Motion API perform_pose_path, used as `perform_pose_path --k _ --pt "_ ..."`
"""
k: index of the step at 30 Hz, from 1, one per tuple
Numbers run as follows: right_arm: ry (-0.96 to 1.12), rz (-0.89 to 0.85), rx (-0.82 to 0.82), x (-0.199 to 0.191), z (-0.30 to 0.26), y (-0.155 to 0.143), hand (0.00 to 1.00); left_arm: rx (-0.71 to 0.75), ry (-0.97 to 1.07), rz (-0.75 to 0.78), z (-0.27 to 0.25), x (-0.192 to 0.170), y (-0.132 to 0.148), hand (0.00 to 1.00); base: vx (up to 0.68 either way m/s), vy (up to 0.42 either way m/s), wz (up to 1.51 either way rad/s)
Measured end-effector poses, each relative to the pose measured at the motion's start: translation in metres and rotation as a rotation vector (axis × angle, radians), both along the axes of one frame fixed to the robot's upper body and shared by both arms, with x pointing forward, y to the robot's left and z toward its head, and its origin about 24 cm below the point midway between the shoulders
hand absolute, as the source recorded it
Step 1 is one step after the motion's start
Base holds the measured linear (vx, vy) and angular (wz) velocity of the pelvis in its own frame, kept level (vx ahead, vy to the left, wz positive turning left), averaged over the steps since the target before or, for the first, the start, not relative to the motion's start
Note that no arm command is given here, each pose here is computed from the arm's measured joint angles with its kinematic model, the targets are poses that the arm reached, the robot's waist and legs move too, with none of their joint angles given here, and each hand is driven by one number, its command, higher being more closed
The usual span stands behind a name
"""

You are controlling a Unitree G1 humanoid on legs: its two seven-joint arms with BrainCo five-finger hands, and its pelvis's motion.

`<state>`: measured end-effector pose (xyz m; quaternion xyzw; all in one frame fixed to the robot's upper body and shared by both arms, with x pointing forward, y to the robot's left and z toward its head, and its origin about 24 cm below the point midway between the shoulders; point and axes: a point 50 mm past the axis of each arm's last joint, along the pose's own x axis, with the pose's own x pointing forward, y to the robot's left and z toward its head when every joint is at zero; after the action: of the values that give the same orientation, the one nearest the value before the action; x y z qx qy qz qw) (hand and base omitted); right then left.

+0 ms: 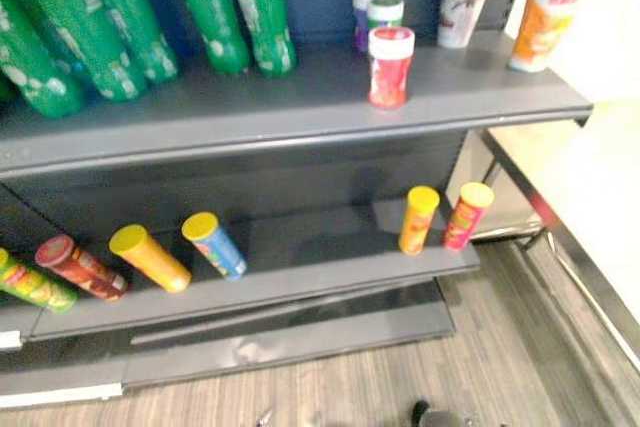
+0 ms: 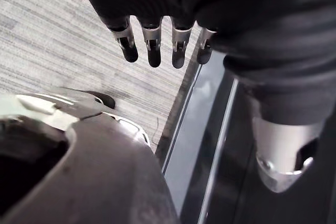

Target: Put the gum and the chips on the shelf.

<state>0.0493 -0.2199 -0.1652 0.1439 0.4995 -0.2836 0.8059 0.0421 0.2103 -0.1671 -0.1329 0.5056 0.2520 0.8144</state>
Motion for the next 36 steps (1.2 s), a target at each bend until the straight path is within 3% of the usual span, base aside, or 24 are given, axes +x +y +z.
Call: perform_pose_path --k 9,14,20,36 --pt "-0.077 -0.245 0.005 -0.002 0.002 0.005 0.00 0.012 -0.025 -0.028 0.003 0.009 0.005 0.00 -0.05 0.134 -0.70" --pt "-0.066 -0.236 -0.004 -0.006 0.001 0.007 0.00 0.049 -0.045 -0.008 0.007 0.015 0.019 0.00 0.08 -0.023 -1.28" --pt "-0.123 -0.200 -0.009 0.013 0.004 0.007 0.00 0.023 -0.073 -0.001 0.007 0.029 0.008 0.00 -0.02 -0.129 -0.85" --pt "-0.114 -0.175 -0.035 0.015 0.005 0.005 0.00 0.036 -0.078 -0.106 0.008 0.037 0.006 0.00 -0.10 0.015 -0.16"
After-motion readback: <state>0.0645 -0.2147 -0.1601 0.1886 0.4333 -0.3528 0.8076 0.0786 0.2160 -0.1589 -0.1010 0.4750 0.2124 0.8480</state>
